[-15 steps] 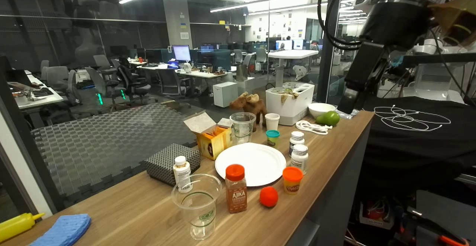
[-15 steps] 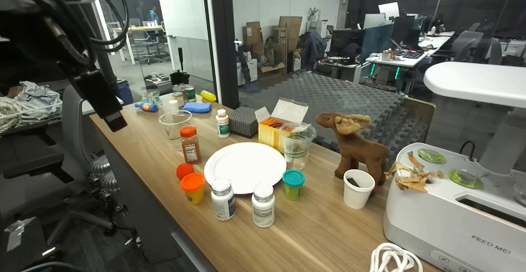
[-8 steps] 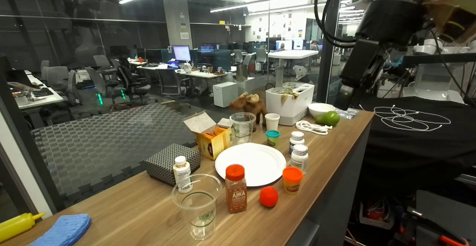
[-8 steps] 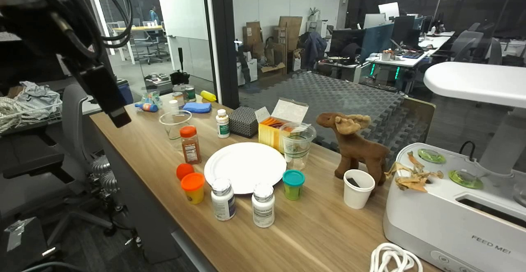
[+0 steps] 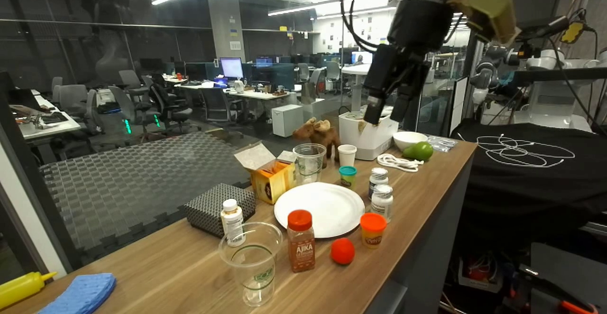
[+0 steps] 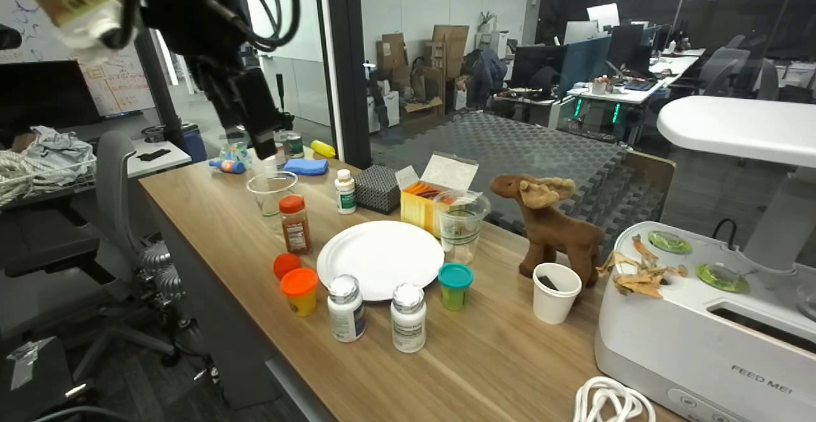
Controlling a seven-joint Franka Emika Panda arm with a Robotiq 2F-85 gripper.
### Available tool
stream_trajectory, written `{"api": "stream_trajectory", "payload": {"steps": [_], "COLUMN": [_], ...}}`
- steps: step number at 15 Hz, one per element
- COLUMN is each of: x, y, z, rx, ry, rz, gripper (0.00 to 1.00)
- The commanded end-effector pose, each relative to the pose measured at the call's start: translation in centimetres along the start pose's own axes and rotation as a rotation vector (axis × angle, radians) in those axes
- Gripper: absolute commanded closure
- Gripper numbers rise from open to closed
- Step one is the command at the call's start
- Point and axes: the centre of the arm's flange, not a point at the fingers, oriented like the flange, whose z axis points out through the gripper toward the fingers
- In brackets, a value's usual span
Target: Put the bottles and red plushy on the plate. Stack the clear cups
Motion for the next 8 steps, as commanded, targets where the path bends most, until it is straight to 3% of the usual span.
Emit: {"api": "stream_trajectory", "payload": {"steps": [1, 8], "x": [8.7, 19.2], "y": [-2.3, -8.4], "z": [2.4, 8.6], "rx": [-0.036, -0.092], "ry": [-0.025, -0.055], "rz": [0.027, 0.084], "gripper": [0.0, 0.0]}}
